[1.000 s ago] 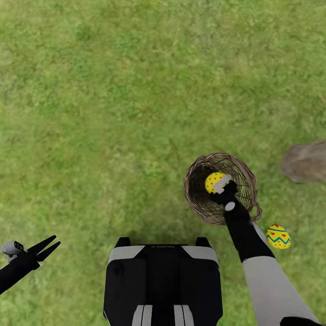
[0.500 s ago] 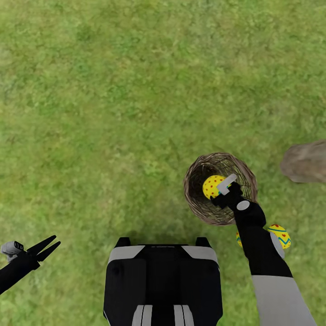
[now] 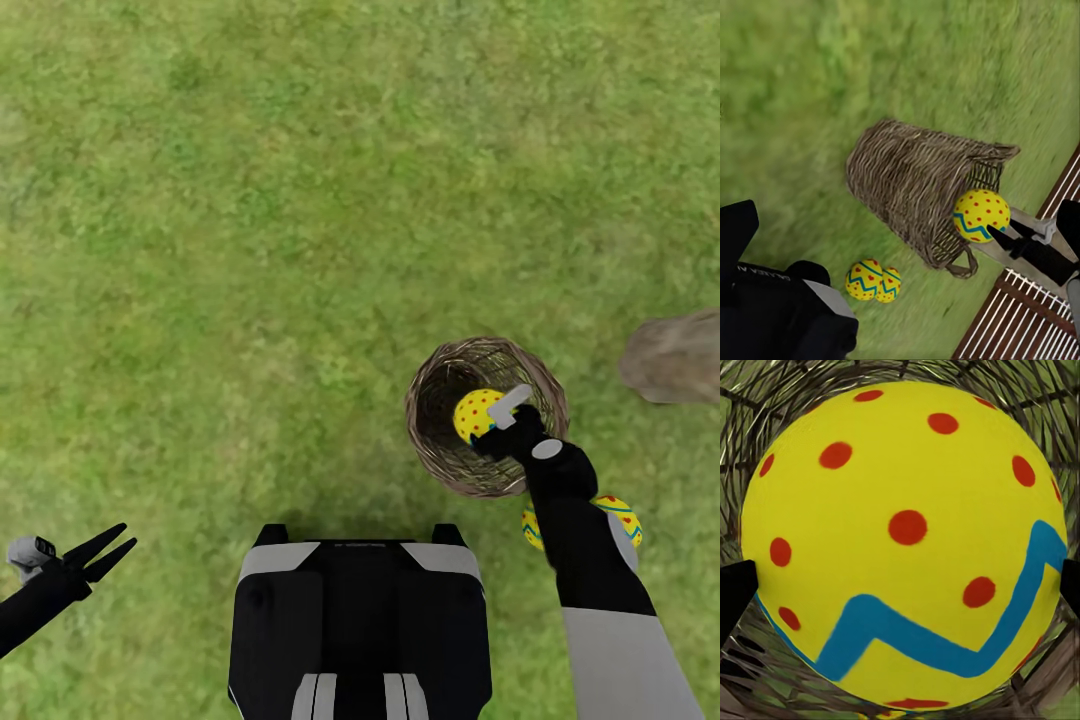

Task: Take the three Easter eggs out of the wicker basket on the lawn in the garden, then place them on the lawn next to a single tree (choose any tree) so that all three eggs are next to the same tree and none are left in the basket.

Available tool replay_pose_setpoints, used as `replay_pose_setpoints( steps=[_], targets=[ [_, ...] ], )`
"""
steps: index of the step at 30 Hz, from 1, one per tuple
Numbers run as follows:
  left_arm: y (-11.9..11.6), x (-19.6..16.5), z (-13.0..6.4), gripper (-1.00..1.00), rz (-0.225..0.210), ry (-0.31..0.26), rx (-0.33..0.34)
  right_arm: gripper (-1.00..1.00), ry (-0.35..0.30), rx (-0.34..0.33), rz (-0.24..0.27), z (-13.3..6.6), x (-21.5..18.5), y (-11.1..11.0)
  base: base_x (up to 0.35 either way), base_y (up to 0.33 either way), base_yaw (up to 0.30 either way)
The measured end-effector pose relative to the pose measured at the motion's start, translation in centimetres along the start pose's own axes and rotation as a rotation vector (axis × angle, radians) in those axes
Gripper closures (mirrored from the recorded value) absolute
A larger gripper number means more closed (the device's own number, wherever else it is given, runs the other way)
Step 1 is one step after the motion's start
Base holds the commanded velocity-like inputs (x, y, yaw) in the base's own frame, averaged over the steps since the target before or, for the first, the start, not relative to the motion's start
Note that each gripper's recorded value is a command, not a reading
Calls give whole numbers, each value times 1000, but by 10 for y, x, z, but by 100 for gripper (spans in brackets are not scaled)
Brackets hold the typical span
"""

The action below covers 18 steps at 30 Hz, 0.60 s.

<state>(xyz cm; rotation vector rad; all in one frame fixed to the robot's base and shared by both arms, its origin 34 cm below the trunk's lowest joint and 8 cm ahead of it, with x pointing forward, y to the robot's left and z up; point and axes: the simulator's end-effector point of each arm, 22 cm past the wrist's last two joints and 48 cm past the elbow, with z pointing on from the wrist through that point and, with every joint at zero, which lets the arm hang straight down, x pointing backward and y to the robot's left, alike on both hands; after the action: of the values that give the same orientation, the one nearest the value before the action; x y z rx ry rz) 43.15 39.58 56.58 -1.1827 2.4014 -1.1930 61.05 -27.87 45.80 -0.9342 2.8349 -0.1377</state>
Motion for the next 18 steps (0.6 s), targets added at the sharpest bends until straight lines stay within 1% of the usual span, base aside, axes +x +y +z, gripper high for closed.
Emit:
replay_pose_setpoints(
  steps=[3,7,18],
  targets=[
    [1,0,0,-100,-3,0,0,100,4,7,1,0,2,-5,0,0,0],
    [1,0,0,-100,-2,0,-1,100,3,-22,2,0,2,1,0,0,0],
    [1,-3,-3,-100,0,-14,-4,100,3,-26,3,0,1,2,0,0,0]
  ],
)
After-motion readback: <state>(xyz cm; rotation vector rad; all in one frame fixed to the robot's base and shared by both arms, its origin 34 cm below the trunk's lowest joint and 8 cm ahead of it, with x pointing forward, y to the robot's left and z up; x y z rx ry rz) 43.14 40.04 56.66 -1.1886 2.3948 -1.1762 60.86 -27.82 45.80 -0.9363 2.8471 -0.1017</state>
